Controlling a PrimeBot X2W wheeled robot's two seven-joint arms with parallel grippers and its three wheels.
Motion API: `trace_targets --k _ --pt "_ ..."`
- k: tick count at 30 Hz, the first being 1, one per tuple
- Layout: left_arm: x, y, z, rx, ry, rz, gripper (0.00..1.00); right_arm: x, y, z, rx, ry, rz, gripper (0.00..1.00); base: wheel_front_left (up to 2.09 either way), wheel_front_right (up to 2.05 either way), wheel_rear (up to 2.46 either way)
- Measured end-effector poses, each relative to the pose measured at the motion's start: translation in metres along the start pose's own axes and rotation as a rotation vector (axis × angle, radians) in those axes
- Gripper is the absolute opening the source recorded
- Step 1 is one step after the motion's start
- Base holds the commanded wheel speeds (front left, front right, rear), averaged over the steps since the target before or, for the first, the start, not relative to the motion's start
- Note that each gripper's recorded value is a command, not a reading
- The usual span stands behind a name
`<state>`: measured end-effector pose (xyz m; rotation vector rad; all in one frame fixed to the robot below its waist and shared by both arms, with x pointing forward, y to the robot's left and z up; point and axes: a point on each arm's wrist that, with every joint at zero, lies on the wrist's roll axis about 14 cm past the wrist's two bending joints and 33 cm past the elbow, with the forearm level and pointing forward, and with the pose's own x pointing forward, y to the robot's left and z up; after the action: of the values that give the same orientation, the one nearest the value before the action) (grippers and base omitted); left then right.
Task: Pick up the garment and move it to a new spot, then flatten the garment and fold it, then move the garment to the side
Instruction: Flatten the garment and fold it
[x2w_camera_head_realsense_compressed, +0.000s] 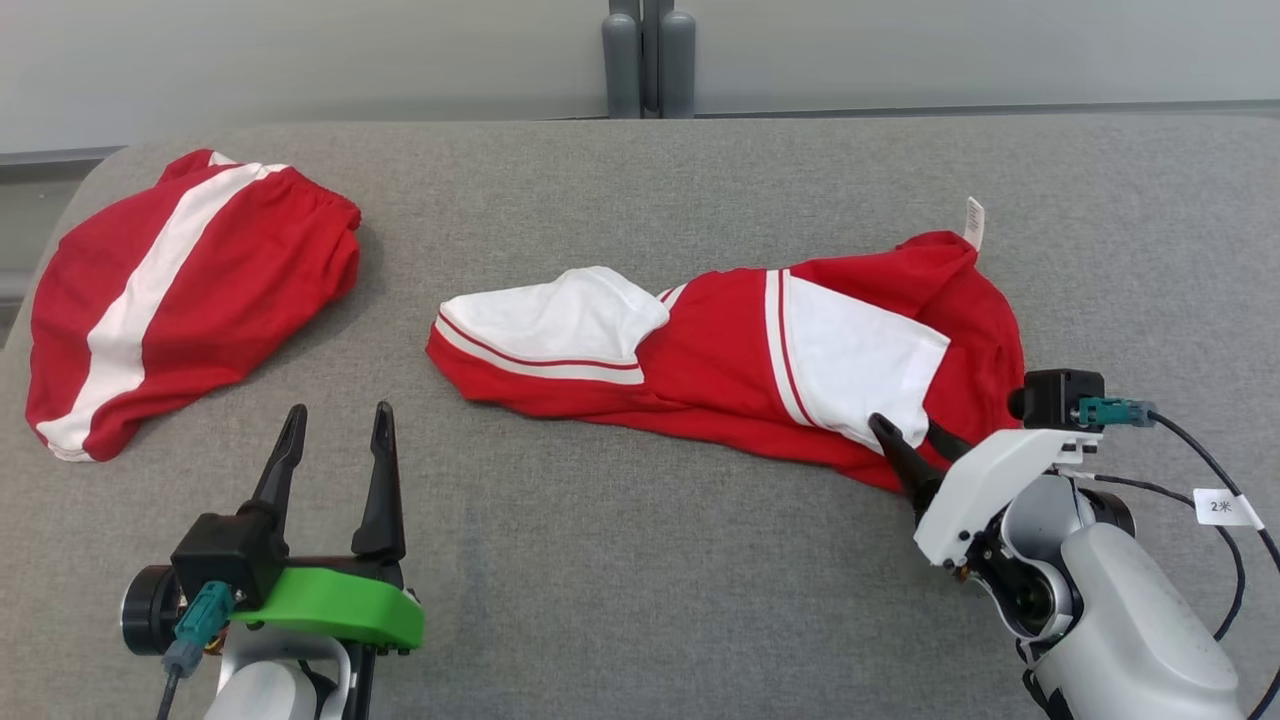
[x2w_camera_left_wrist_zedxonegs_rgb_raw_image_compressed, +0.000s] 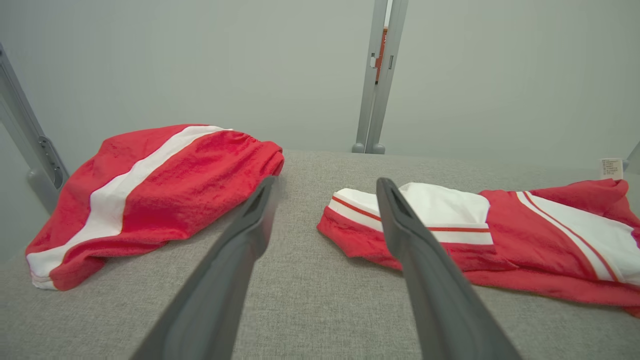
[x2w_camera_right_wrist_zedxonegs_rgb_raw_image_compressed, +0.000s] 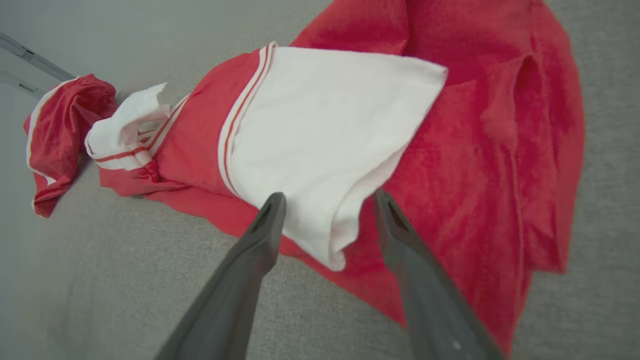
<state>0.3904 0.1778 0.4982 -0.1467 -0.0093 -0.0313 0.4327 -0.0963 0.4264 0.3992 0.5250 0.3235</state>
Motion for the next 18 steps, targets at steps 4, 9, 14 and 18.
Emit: trace_targets --k 4,9,14,18 --pt "-0.002 0.005 -0.003 0.001 0.011 0.013 1.0 0.004 0.004 0.01 -0.009 -0.054 0.018 0.0 0.0 0.0 0.0" --pt "-0.004 0.001 -0.004 -0.017 0.013 0.012 1.0 0.011 0.019 0.05 -0.079 -0.16 0.074 0.0 0.0 0.0 0.0" --pt "-0.006 -0.002 -0.005 -0.039 0.011 0.014 1.0 0.031 0.053 0.102 -0.219 -0.215 0.168 0.0 0.0 0.0 0.0" --pt "-0.005 -0.006 -0.007 -0.062 0.013 0.017 1.0 0.054 0.077 0.145 -0.337 -0.223 0.225 0.0 0.0 0.0 0.0"
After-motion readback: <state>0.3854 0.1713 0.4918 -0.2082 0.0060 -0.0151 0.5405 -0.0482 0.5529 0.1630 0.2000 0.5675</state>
